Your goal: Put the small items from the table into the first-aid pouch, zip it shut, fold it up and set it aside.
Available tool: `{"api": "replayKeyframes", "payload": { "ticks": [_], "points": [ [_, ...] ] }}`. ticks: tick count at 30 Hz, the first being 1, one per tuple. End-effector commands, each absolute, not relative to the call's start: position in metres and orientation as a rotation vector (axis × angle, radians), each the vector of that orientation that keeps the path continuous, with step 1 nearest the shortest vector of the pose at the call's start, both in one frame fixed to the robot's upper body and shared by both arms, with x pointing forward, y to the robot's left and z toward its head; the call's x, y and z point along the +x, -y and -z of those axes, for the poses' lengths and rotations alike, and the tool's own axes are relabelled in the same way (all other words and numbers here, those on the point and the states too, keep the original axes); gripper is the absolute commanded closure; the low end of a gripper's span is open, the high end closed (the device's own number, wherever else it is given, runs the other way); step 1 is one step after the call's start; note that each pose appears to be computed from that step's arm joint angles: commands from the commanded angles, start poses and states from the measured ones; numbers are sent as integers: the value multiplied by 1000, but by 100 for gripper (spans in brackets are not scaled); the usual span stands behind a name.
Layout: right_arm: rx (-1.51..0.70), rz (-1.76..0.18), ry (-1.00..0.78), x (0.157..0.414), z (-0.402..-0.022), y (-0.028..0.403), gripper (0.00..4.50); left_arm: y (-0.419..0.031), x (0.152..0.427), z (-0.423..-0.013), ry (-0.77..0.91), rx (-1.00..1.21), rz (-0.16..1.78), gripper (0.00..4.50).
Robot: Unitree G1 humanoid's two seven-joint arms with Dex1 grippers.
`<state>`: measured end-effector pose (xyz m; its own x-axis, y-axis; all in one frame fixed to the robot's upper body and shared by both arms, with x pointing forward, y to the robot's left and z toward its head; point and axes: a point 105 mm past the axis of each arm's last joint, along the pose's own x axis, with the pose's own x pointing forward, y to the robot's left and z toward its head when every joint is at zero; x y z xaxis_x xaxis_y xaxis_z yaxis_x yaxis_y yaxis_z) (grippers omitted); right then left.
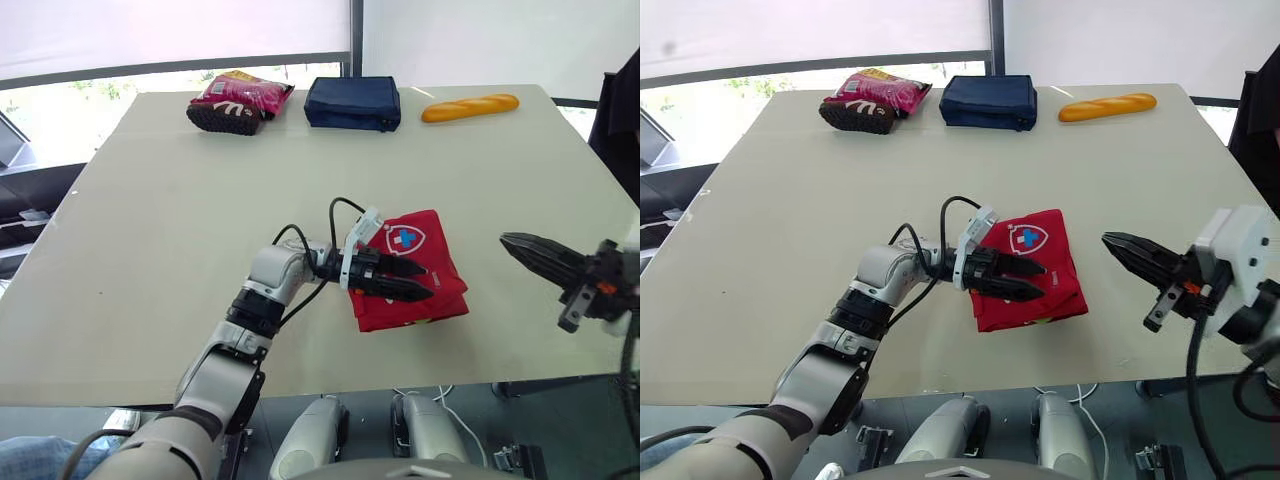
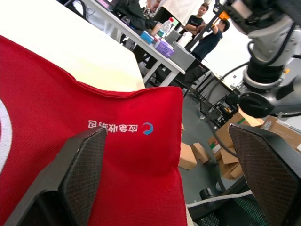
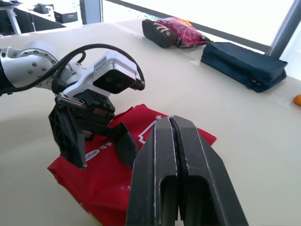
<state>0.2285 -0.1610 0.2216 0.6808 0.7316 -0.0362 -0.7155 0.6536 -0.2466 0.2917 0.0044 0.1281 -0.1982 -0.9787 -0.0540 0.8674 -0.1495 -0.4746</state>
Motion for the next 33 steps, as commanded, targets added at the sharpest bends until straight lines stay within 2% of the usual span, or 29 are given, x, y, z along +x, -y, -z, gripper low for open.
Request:
{"api": "replayKeyframes", "payload": {
  "ticks": [1, 6, 12, 17, 25, 31, 33],
  "points": [
    [-288, -846, 75, 241, -213, 154, 450, -6, 289, -124, -494, -314, 1728, 10],
    [-432, -876, -72, 264, -155, 153, 450, -11, 289, -131, -455, -297, 1740, 10],
    [-514, -917, -203, 262, -101, 158, 450, -29, 287, -145, -378, -249, 1748, 10],
    [-540, -965, -246, 256, -80, 148, 450, -54, 286, -162, -311, -198, 1711, 10],
    [-558, -949, -195, 262, -100, 155, 450, -107, 273, -194, -200, -18, 1610, 10],
    [-458, -886, -16, 284, -170, 173, 450, -136, 259, -219, -149, 126, 1493, 10],
    [-432, -892, 16, 291, -181, 172, 450, -138, 256, -226, -133, 135, 1477, 10]
  ]
}}
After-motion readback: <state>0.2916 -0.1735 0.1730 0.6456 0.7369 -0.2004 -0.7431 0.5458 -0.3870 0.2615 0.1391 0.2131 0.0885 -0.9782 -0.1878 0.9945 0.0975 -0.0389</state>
